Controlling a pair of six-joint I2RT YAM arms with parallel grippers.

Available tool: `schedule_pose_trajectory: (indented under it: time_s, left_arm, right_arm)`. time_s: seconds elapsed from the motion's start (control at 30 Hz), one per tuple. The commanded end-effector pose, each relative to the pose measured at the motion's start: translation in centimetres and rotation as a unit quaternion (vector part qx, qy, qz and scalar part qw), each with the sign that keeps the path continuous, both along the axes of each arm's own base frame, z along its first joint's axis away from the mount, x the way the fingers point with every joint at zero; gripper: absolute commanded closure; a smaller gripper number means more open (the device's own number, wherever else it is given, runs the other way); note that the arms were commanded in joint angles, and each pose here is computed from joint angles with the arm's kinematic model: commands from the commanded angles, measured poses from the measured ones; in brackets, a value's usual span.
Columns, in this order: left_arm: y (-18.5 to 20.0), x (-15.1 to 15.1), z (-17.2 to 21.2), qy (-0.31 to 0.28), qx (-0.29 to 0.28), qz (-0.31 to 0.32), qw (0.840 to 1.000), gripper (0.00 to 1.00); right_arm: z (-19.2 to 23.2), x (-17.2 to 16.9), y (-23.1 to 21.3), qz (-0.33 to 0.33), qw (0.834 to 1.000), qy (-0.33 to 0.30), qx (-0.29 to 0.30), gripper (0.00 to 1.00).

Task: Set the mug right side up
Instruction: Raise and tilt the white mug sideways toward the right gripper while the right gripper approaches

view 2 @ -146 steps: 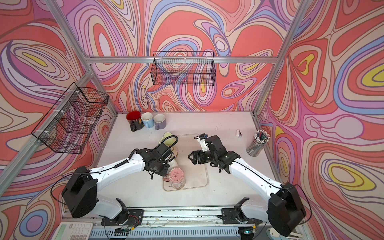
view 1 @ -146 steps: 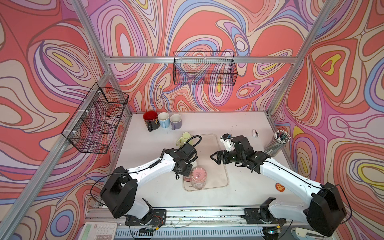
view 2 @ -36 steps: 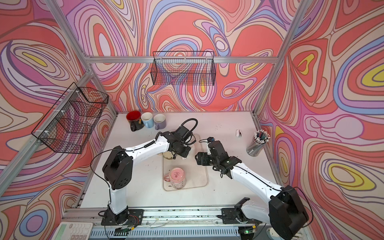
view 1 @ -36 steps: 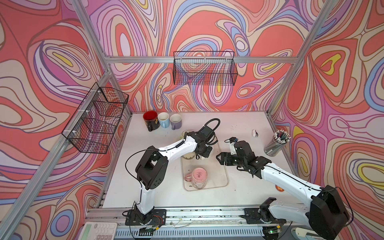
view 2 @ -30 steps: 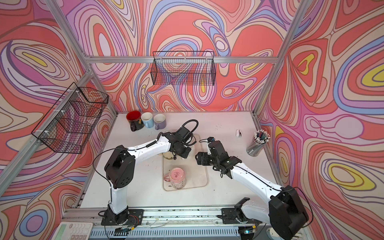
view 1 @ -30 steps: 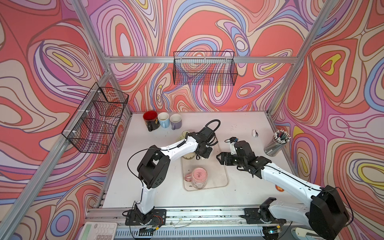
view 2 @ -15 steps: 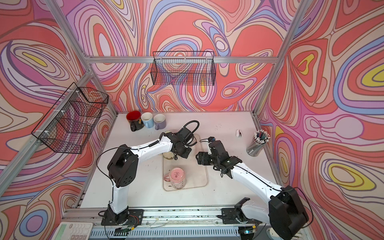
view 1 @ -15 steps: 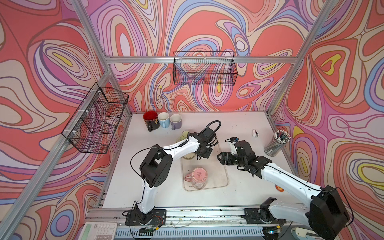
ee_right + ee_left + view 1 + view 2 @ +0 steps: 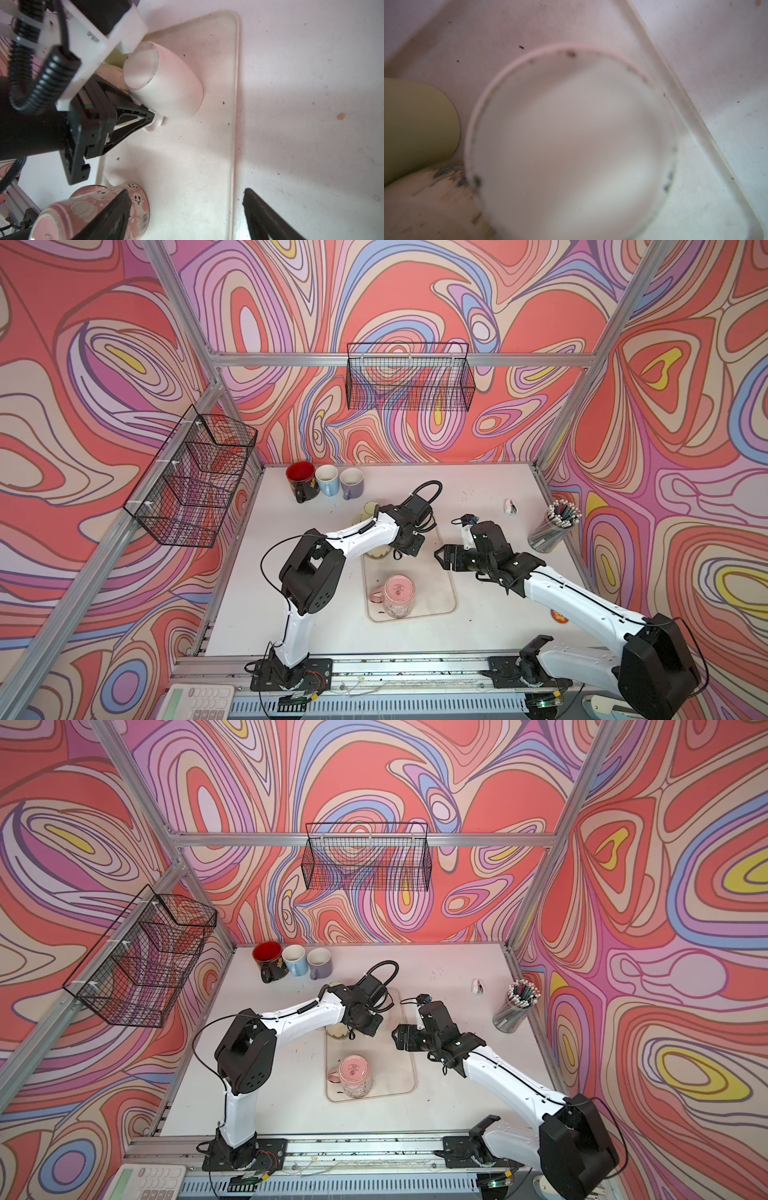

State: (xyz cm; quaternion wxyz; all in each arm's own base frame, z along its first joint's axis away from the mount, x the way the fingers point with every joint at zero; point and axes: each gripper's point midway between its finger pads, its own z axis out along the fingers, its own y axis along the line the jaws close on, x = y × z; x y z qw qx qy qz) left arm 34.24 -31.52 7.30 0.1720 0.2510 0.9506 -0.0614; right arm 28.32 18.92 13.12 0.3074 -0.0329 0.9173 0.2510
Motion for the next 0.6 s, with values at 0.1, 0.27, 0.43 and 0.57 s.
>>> schedule_pose_trajectory:
  time_s: [0.1, 0.27, 0.43, 0.57]
  left_arm:
    - [-0.9, 0.2, 6.3, -0.052, -0.060, -0.015, 0.997, 1.00]
    - [-1.4, -0.3, 10.2, -0.075, -0.105, -0.025, 0.991, 1.00]
    - [-1.6, -1.1, 13.9, -0.095, -0.150, -0.035, 0.984, 1.00]
    - [-2.0, -2.2, 17.4, -0.116, -0.205, -0.054, 0.970, 1.00]
  right_arm:
    - [2.6, -0.4, 1.0, 0.027, 0.996, -0.032, 0.073, 0.12]
    - [4.5, -0.8, 1.0, 0.046, 0.989, -0.052, 0.134, 0.12]
    - [6.3, -1.2, 1.0, 0.072, 0.974, -0.068, 0.203, 0.12]
    - [8.4, -2.2, 2.0, 0.117, 0.955, -0.094, 0.254, 0.14]
